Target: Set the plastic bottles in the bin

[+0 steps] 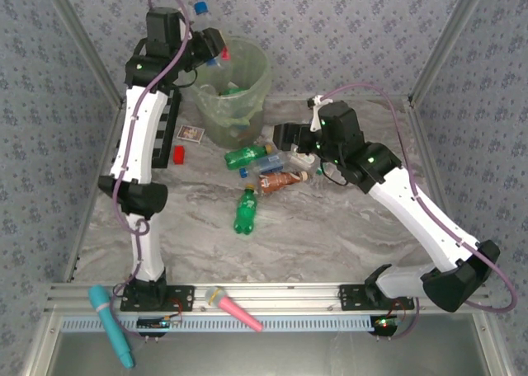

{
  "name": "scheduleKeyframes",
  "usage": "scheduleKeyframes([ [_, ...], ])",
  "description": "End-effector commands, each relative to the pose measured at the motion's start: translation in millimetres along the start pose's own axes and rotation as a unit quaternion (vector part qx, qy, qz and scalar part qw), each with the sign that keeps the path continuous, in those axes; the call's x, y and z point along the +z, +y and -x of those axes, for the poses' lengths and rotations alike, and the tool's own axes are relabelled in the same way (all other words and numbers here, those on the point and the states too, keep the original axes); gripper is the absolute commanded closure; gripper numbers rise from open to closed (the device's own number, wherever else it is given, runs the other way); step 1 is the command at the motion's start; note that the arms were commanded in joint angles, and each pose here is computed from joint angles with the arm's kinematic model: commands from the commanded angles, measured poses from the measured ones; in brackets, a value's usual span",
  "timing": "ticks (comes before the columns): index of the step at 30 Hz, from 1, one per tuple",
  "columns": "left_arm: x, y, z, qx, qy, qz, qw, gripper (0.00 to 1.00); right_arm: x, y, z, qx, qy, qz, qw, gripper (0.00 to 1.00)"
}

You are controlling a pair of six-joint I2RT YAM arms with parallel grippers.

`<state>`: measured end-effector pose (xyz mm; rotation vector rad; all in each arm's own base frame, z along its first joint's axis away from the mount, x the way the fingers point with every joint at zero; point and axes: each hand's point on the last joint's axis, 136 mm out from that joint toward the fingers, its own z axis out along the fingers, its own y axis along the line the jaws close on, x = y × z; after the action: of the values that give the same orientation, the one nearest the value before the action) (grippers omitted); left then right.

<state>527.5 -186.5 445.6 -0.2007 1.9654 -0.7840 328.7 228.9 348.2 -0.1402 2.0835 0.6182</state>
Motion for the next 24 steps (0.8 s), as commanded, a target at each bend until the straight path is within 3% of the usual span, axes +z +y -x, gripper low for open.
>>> scheduleKeyframes([
  [1, 17.1, 4.6, -1.3, -0.038, 0.001, -0.003, 0.999, 0.53, -18.4, -0.6, 10.9, -0.007, -0.022, -0.008, 1.0, 0.01],
  [18, 75.7, 34.8, -22.9, -0.123, 0.015, 0.008, 0.992, 0.52, -22.2, -10.1, 6.8, -0.005, -0.021, -0.028, 0.999, 0.01],
  [24, 90.8, 44.0, -19.0, -0.197, -0.005, 0.009, 0.98, 0.53, -20.6, -10.4, 4.8, -0.003, -0.018, -0.028, 0.999, 0.01],
])
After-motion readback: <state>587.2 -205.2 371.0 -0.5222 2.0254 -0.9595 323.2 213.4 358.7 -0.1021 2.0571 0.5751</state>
